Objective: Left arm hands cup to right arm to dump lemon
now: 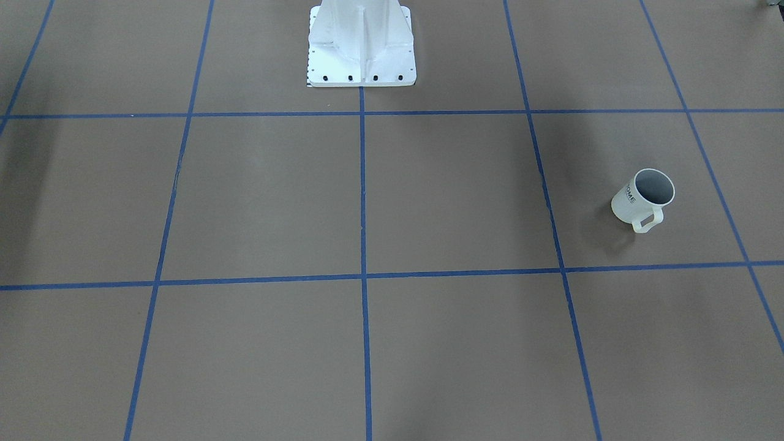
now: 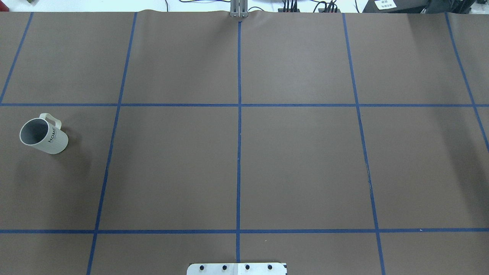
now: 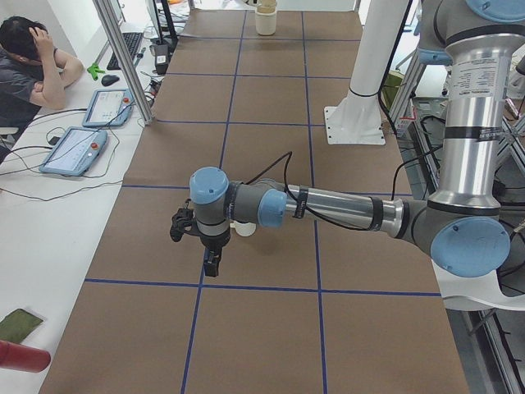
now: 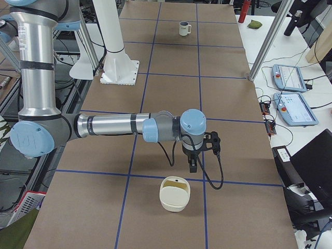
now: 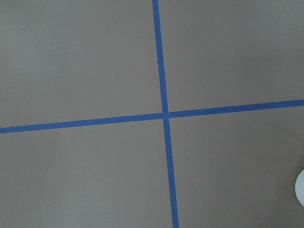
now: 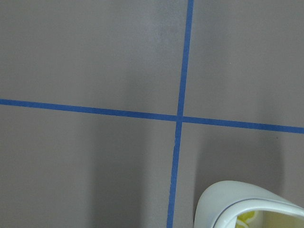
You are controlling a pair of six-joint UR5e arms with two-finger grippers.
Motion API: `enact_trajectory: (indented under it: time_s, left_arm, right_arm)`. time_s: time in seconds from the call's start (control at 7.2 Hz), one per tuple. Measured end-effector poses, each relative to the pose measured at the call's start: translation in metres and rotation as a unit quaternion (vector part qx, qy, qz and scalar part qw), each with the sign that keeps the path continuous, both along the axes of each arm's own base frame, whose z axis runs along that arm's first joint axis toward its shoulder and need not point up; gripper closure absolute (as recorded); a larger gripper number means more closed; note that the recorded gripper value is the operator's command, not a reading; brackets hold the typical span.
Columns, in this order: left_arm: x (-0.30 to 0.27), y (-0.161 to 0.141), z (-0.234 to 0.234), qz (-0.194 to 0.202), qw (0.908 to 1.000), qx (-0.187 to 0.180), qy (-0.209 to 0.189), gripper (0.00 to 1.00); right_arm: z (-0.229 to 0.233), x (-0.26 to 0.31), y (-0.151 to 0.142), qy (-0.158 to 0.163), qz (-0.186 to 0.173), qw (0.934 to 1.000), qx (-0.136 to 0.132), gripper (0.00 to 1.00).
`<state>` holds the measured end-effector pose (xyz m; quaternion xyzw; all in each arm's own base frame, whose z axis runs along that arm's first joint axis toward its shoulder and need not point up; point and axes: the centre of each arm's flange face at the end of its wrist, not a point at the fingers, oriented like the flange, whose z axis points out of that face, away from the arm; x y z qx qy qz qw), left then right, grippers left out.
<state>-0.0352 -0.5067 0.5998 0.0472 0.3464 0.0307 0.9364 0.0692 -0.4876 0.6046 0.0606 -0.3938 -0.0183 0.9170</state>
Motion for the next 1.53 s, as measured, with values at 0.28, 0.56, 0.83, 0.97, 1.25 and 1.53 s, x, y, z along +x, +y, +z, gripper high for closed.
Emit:
enact_trajectory:
  time_s: [0.28,0.56,0.83,0.97,1.25,1.53]
  left_arm:
    - [-0.001,0.005,0.008,0.001,1.0,-0.006,0.0,0.0]
    - [-0.006,0.008,0.013,-0.002,1.0,-0.01,0.0,0.0]
    - [-0.019,0.01,0.014,-0.014,0.9998,-0.011,0.0,0.0]
    - [-0.022,0.011,0.015,-0.017,0.9998,-0.012,0.0,0.0]
    - [-0.023,0.011,0.016,-0.018,0.9998,-0.013,-0.001,0.0]
    - [-0.024,0.011,0.017,-0.018,0.9997,-0.014,-0.002,0.0]
  right_arm:
    - [0.0,0.0,0.0,-0.001,0.0,1.0,0.001,0.0]
    - [-0.001,0.0,0.0,-0.002,0.0,1.0,0.001,0.0]
    - [-0.001,0.0,0.0,-0.002,0.0,1.0,0.002,0.0]
    - [-0.001,-0.001,0.0,-0.002,-0.001,1.0,0.002,0.0]
    - [-0.001,-0.001,0.0,-0.002,-0.001,1.0,0.002,0.0]
    - [0.001,0.0,0.001,-0.001,-0.001,1.0,-0.002,0.0]
